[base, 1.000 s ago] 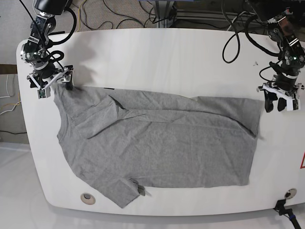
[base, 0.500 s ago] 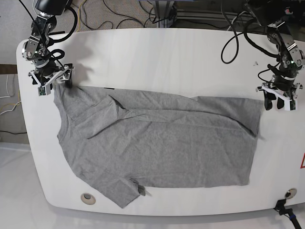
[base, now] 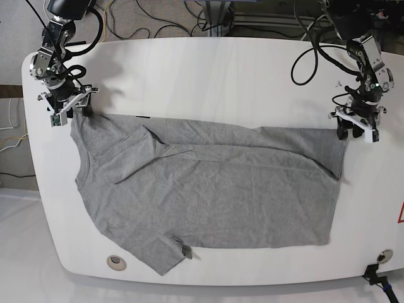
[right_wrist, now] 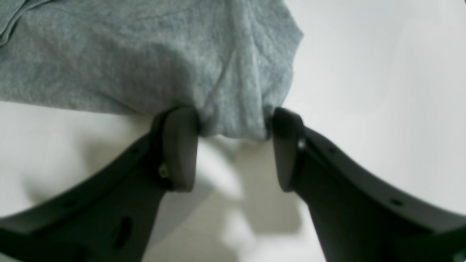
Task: Fold the T-shirt properly
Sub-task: 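Lower both grippers and grasp the folded edge of the shirt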
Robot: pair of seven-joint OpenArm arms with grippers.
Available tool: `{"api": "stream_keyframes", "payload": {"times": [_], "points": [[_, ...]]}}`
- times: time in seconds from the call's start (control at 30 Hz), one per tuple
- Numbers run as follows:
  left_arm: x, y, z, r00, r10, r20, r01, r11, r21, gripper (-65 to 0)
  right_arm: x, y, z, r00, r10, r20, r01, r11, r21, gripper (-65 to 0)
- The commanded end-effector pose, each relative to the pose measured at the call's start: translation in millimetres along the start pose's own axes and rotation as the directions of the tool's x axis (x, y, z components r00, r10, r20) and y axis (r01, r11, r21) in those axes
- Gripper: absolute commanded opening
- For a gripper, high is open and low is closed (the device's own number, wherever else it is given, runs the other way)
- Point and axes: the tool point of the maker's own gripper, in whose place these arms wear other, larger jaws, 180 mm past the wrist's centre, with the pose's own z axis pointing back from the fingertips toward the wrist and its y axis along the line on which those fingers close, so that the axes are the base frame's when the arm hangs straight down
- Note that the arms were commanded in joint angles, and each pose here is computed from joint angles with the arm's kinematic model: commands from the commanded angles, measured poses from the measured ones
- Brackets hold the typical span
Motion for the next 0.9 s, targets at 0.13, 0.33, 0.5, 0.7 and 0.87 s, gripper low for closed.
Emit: {"api": "stream_keyframes", "payload": {"times": [0.13,0.33,0.5,0.7,0.87], "points": [[-6.4,-5.7,-8.3,1.0,0.008,-0.001,-0.008,1.0,-0.031,-37.4,14.9,-6.7,3.6,0.999,0.01,0.044,-0.01,1.0,-0.008,-34.2],[-9.1,-5.0,-8.6,1.0,0.011,-0.007,-0.011,0.999,-0.031,-65.0,15.4,-6.2,3.2,0.999,0.009,0.045,-0.008,1.0,-0.007,-48.8],[-12.9,-2.2,-7.9,1.0,-0.003,-0.024,0.003,1.0,-0.019,-65.0,5.6,-7.5,-0.4,1.0,-0.012,0.021,0.012,1.0,-0.005,-65.0],[-20.4,0.1,-6.4,0.997,-0.058,-0.057,0.058,0.998,-0.005,-65.0,4.1,-7.5,0.0,1.0,-0.012,0.018,0.012,1.0,-0.005,-65.0],[-33.3,2.2,3.5,0.994,-0.07,-0.08,0.07,0.998,-0.001,-65.0,-1.8,-7.2,1.4,1.0,-0.012,0.006,0.012,1.0,-0.005,-65.0]]}}
